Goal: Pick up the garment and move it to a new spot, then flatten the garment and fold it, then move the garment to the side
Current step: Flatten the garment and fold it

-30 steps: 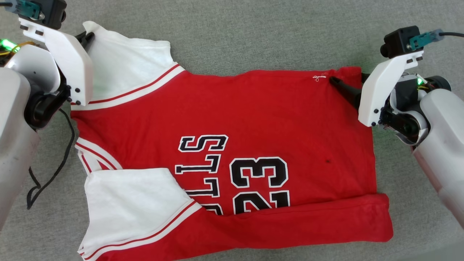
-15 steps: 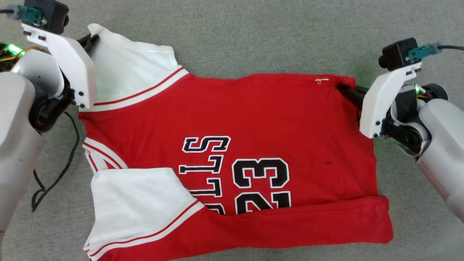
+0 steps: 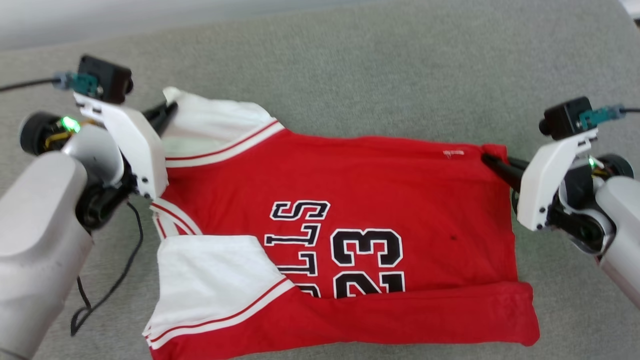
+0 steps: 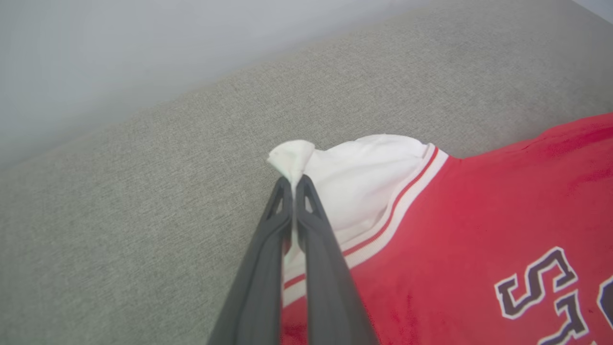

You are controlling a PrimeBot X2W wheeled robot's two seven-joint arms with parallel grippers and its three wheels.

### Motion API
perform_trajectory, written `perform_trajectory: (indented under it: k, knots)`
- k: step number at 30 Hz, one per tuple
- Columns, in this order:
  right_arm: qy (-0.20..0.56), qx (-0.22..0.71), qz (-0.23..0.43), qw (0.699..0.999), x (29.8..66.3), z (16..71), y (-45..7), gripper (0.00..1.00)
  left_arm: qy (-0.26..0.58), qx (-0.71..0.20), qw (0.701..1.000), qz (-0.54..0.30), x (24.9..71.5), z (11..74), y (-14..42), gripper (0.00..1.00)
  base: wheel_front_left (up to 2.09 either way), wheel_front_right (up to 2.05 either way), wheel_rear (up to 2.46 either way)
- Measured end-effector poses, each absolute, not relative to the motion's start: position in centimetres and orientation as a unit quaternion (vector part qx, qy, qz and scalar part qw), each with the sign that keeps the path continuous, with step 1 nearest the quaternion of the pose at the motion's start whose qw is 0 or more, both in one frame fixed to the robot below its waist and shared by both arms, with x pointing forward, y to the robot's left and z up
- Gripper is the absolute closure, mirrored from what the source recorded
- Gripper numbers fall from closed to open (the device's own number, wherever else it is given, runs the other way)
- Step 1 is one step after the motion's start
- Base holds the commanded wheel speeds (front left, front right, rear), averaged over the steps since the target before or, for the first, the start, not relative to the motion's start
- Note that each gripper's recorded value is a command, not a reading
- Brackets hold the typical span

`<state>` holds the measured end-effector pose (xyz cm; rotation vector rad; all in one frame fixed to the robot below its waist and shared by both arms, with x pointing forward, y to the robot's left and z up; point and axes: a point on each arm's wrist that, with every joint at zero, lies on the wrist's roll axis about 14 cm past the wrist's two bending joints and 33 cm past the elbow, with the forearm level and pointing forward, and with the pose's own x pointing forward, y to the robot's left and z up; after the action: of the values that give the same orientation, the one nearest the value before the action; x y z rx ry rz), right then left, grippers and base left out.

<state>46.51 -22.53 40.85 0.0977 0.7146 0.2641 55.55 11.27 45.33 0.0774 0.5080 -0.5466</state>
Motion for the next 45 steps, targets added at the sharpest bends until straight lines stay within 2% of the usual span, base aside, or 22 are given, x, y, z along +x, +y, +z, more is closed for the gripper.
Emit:
perform_trajectory:
  k: [18,29,45]
  knots:
    - [0.349,0.043,0.175,0.92,40.7,42.0,-21.7,1.0,0.251,-0.006,0.933,-0.258,47.6,46.5,14.0,1.0,0.0,0.0,0.0]
    - [0.368,0.078,0.175,0.91,37.2,40.8,-21.8,1.0,0.289,-0.032,0.925,-0.244,43.1,45.2,15.4,1.0,0.0,0.0,0.0]
    - [0.39,0.082,0.173,0.901,34.3,40.6,-22.6,1.0,0.336,-0.065,0.908,-0.24,38.4,43.3,15.3,1.0,0.0,0.0,0.0]
